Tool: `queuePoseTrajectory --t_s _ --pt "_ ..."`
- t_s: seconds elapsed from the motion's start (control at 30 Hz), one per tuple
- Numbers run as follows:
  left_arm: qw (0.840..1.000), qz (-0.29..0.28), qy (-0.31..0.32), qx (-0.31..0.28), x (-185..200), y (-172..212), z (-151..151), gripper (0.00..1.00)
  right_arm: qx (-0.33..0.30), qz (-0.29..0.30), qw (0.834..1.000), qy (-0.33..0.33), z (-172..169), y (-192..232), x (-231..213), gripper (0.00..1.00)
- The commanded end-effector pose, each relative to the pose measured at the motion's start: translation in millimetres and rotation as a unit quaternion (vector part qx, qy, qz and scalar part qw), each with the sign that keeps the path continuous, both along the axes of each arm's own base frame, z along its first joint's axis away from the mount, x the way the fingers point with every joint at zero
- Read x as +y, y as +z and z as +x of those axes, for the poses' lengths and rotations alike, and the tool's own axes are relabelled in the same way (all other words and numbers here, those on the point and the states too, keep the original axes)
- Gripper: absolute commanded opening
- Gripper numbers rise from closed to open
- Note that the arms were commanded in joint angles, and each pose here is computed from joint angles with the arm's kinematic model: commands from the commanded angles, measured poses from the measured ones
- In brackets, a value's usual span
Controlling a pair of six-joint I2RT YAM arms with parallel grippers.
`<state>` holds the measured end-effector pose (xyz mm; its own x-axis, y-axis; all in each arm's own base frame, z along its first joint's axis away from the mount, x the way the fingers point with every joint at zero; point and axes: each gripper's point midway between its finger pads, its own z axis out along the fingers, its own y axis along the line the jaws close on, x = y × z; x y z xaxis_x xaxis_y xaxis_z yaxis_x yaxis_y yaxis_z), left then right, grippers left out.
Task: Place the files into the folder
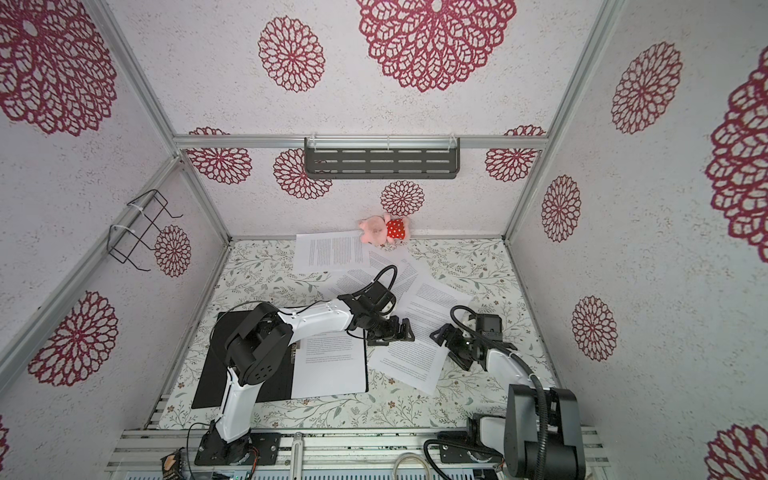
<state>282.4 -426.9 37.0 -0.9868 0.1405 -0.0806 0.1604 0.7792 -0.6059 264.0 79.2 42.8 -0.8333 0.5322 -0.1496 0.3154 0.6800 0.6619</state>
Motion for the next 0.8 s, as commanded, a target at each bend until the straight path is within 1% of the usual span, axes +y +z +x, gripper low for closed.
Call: queuePoseTrajectory --t_s 0.0,0.13,0.2,0.27,0.37,0.53,0.6,0.77 --pt "0.997 0.063 -0.03 0.042 7 -62 -29 0.99 0.078 -0.005 0.997 -0.02 -28 -27 -2 0.94" --pt "0.995 0.069 -0.04 0.052 2 -73 -33 0.99 0.062 -0.002 0.998 -0.022 -21 -20 -2 0.95" --pt "0.995 0.076 -0.043 0.056 6 -78 -35 0.99 0.063 -0.002 0.998 -0.016 -19 -16 -1 0.95" --pt "0.994 0.085 -0.046 0.056 12 -81 -36 0.99 0.05 0.007 0.999 -0.012 -16 -9 2 0.95" --pt "0.993 0.094 -0.045 0.059 20 -86 -36 0.99 0.006 0.031 0.999 0.01 -4 10 11 0.97" --pt "0.991 0.105 -0.056 0.059 30 -93 -40 0.99 -0.073 0.034 0.996 0.042 27 36 16 0.99" --pt "0.99 0.108 -0.062 0.062 32 -95 -42 0.99 -0.089 0.047 0.994 0.053 38 43 21 0.99" --pt "0.989 0.113 -0.073 0.067 35 -97 -46 0.99 -0.134 0.033 0.989 0.056 61 59 17 0.99"
